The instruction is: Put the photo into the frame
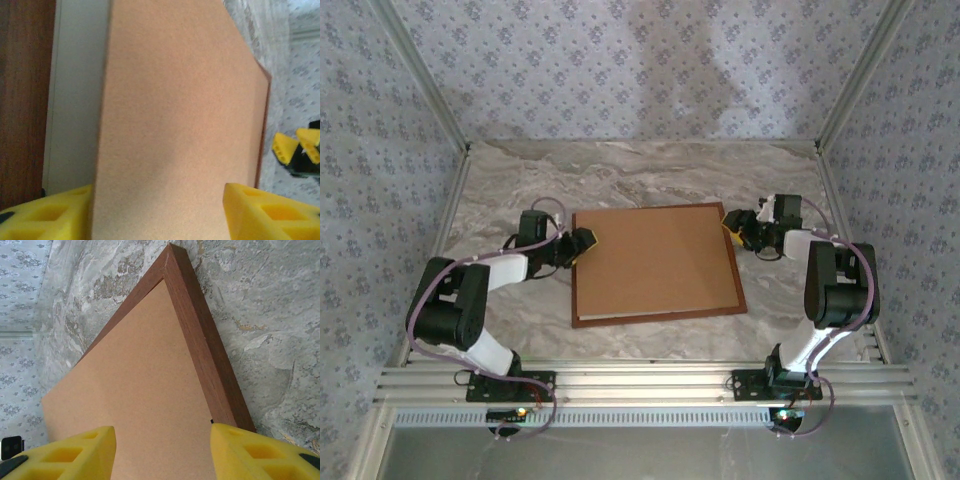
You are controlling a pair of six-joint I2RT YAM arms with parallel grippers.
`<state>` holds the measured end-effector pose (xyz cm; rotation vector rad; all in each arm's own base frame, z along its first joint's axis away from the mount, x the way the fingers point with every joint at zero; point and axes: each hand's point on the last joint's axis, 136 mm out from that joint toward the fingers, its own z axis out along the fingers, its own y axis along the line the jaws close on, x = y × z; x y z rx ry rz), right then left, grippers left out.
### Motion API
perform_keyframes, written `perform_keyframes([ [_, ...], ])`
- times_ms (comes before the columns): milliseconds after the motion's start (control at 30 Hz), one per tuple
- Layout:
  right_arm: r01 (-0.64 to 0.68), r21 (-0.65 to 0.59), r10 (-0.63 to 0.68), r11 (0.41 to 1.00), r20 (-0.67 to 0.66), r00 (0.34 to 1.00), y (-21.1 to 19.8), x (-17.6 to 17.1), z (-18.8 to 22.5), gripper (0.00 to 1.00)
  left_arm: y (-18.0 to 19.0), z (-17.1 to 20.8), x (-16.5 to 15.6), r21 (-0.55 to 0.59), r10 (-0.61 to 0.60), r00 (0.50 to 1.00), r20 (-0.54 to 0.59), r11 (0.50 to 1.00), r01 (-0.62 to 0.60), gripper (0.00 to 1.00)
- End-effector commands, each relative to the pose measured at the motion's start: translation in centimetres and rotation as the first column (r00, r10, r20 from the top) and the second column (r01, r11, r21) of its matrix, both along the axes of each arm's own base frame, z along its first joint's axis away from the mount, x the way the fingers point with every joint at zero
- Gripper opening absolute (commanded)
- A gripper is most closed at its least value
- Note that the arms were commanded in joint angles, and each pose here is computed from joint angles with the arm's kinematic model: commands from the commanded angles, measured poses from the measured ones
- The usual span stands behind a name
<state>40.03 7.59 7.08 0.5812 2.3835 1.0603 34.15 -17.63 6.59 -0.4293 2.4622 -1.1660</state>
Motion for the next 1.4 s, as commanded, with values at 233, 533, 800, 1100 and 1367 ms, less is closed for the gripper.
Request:
perform_keyframes([
  [233,-0.018,-0.01,0.018,1.0,-0.022,1.0,0.3,-0.5,-0.9,0.54,0.0,0.0,-0.1,0.117,-0.064,0.998,-0.018,0.991,0.065,0.87],
  [533,-0.021,-0.004,0.021,1.0,-0.019,1.0,0.4,-0.4,-0.7,0.55,0.3,-0.1,-0.3,0.196,-0.082,0.996,-0.032,0.977,0.087,0.95],
  [800,-0.024,0.001,0.024,1.0,-0.023,0.999,0.5,-0.4,-0.9,0.55,1.1,-0.1,-0.6,0.265,-0.09,0.995,-0.044,0.959,0.099,0.98],
  [1100,-0.022,-0.025,0.022,0.999,-0.023,0.999,0.5,-0.3,-0.7,0.55,2.8,0.0,-0.7,0.385,-0.087,0.995,-0.051,0.918,0.1,1.0],
  [1367,-0.126,-0.301,0.148,0.945,0.051,0.988,2.0,1.7,0.7,0.59,4.4,1.6,0.5,0.464,-0.037,0.999,0.025,0.886,0.021,0.98],
])
